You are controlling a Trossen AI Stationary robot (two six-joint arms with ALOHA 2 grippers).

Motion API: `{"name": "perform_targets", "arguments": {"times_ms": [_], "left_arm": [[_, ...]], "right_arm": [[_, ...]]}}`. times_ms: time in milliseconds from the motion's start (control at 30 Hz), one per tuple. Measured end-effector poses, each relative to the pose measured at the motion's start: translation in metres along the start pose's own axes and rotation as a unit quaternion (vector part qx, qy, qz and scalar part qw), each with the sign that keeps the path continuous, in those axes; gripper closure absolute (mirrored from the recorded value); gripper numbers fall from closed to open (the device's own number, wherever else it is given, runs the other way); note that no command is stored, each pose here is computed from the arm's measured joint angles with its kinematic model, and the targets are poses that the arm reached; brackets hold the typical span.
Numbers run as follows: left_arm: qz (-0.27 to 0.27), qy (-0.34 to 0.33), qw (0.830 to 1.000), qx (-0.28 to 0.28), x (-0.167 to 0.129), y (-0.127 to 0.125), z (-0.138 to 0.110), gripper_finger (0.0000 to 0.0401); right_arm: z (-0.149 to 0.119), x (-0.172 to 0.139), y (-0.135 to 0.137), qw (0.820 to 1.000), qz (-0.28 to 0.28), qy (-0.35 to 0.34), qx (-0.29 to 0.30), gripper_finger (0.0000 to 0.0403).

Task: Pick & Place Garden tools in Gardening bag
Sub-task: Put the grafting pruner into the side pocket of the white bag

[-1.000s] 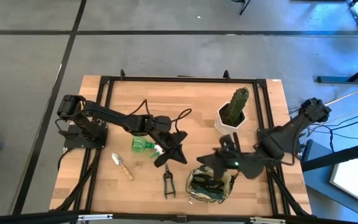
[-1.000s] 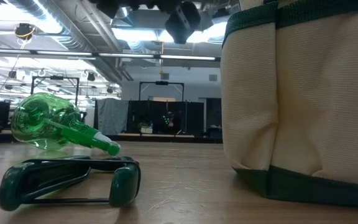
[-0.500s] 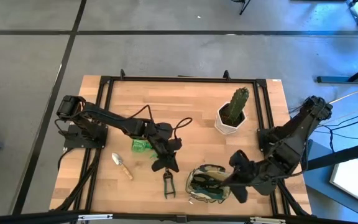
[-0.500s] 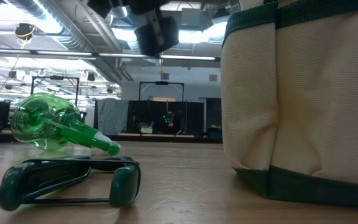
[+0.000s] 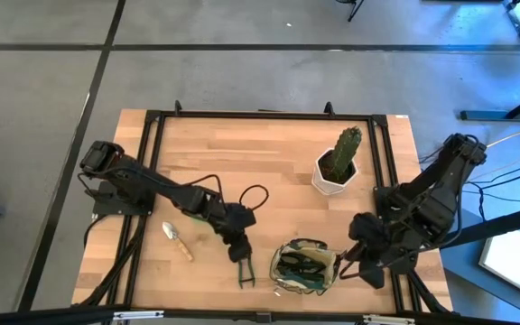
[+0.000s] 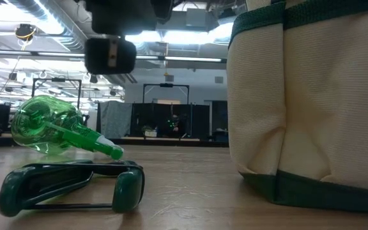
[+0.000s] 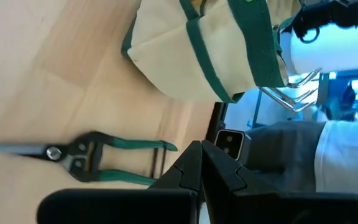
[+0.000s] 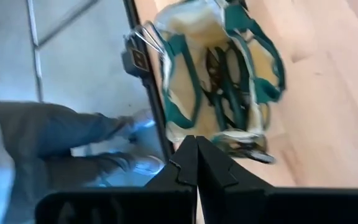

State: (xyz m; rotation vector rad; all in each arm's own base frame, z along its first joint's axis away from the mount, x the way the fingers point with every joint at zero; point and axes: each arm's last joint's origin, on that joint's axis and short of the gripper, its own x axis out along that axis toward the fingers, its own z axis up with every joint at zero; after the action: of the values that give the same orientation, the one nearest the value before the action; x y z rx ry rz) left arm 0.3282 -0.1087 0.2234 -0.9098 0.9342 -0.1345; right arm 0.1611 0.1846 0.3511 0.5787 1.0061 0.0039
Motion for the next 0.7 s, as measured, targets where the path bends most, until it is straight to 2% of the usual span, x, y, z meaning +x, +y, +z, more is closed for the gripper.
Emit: {"name": "perform_targets", "arguments": {"times_ms": [100,267,367,433,700], "left_arm": [[-0.005,0.001,1.0,-0.01,0.0,-0.008,-0.004,0.04],[-0.081,0.016,0.997,-0.003,0.001,-0.026,-0.008,0.0398],[-0.112,-0.015,0.994,-0.004,0.001,-0.036,-0.008,0.0398],[-0.115,-0.041,0.993,-0.007,0.001,-0.038,-0.007,0.0398],[-0.064,-0.158,0.985,-0.039,-0.002,-0.033,0.006,0.0397]], "right_arm": [[-0.001,-0.003,-0.004,1.0,-0.009,0.005,-0.024,0.0403],[-0.001,-0.01,-0.008,0.999,-0.011,0.005,-0.043,0.0403],[-0.001,-0.01,-0.009,0.999,-0.012,0.006,-0.046,0.0403],[-0.001,-0.011,-0.009,0.999,-0.011,0.003,-0.041,0.0403],[-0.018,-0.019,-0.009,0.993,-0.041,-0.082,-0.073,0.0403]]}}
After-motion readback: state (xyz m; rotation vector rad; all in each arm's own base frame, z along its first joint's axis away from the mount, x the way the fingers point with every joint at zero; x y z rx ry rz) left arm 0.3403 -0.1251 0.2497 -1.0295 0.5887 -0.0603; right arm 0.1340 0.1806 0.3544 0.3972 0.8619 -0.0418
